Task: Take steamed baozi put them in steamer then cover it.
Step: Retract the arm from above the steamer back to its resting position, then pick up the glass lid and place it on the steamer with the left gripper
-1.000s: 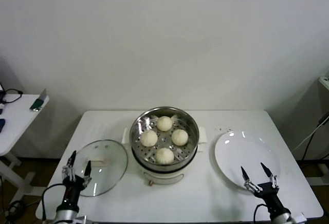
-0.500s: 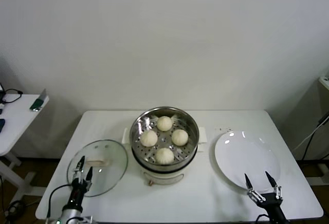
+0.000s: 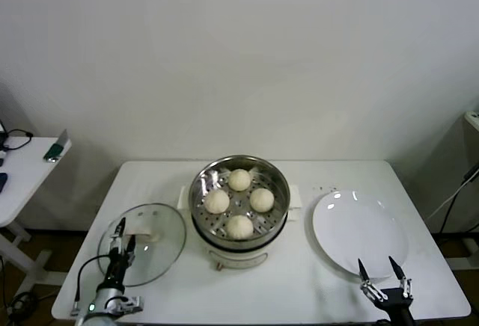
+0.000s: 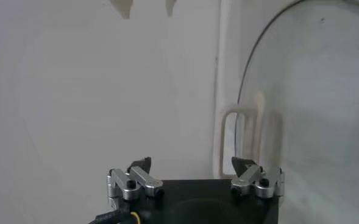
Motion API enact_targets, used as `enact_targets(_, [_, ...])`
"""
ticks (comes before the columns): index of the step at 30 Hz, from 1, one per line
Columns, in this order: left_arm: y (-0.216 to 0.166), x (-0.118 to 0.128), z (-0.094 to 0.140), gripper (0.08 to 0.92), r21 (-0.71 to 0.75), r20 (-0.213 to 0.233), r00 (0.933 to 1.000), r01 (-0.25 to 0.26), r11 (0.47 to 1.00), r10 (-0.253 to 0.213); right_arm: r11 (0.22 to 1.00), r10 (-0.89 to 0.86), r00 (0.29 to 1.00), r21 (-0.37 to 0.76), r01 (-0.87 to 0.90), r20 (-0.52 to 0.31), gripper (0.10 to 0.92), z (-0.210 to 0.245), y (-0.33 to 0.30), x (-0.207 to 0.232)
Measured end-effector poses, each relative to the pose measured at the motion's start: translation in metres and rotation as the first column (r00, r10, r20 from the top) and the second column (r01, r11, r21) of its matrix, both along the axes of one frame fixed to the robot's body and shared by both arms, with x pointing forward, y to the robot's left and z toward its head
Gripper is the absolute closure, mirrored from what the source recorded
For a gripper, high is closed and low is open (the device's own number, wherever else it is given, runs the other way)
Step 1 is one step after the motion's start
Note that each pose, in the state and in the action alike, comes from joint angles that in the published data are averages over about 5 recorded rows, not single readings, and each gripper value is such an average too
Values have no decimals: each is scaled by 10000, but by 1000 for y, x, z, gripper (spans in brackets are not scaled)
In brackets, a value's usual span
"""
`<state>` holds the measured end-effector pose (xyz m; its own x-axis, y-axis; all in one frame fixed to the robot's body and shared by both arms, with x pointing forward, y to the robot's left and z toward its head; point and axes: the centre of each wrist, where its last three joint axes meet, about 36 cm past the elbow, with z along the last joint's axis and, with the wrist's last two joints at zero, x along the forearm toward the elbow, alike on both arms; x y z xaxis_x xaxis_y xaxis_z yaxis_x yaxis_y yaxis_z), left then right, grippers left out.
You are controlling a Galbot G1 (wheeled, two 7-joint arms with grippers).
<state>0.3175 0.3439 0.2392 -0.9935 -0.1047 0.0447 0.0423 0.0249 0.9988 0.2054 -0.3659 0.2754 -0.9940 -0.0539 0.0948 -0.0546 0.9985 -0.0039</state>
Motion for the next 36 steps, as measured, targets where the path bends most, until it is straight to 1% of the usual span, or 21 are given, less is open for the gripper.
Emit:
enact_targets(2, [-1,3,-1,192,-6,-30,10000,-39,10000,39,10000,-19,10000,3,19,-7,200,-1,1,-1])
enact_targets(5, [-2,6,-2,259,-24,-76,9999,-87,10000,86,10000,-34,10000,15,34,-14,200,-3,3,-3])
enact_targets(18, [-1,13,-12,631,-23,-203,9993,-301,9995,300,9999,-90,9999,49,89,54,200,-6,9,-5])
enact_targets(22, [-2,14,-13,752,-59,-128,9995,-295,9995,295,9999,-116,9999,25,116,88,200,-5,9,-5])
enact_targets(25, [-2,15,-13,825,-115,-31,9996,-281,9995,280,9999,-131,9999,9,131,108,200,-5,9,-4])
enact_targets(28, [-3,15,-10,852,-186,68,9996,-271,9995,272,9999,-134,9998,-9,134,119,200,-5,9,-4])
enact_targets(31, [-2,15,-4,852,-239,189,9994,-295,9993,299,9999,-142,9998,-40,143,124,200,-5,9,-4])
enact_targets(36, [1,18,17,852,-388,487,9980,-380,9985,399,9998,-179,9997,-126,181,139,200,-3,7,-3])
